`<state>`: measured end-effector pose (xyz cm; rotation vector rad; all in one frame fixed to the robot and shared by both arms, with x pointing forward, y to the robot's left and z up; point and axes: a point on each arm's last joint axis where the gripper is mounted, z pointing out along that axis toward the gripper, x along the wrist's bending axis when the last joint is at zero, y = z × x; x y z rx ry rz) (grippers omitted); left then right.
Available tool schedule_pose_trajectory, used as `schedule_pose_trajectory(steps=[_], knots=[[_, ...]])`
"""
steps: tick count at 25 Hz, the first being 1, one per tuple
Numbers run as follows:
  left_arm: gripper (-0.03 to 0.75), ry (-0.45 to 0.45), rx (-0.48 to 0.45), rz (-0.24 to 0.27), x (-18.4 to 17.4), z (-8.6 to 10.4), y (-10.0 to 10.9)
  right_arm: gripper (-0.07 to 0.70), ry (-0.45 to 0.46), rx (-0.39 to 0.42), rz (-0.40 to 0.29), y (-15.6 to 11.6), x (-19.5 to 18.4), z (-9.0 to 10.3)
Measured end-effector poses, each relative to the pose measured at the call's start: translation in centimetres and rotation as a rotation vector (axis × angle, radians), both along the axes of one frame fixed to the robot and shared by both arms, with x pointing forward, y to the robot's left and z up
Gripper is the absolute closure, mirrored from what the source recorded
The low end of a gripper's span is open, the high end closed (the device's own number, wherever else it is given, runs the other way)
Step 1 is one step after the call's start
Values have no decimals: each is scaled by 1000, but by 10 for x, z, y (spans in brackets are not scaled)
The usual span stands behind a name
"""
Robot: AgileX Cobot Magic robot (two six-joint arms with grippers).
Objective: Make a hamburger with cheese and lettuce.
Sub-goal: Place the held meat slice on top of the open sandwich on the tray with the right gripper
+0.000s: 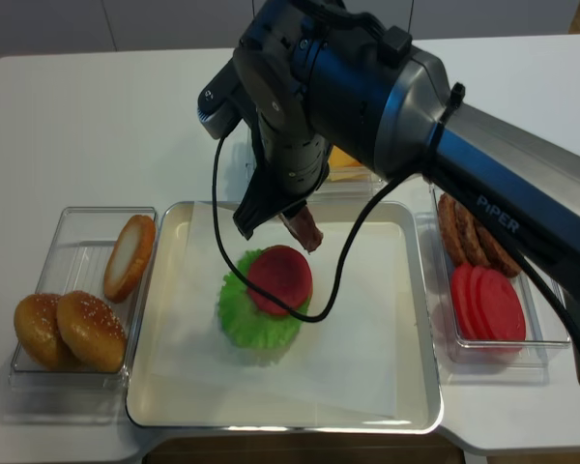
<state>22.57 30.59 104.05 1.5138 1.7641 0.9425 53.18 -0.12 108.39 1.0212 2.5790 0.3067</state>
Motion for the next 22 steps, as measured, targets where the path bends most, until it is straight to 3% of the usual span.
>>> schedule_pose_trajectory(steps=[7, 22], knots=[[379, 0, 0, 0, 0, 0, 0, 521, 38, -54, 31, -3, -3, -16], [379, 0, 0, 0, 0, 0, 0, 522, 43, -54, 44, -3, -4, -16]])
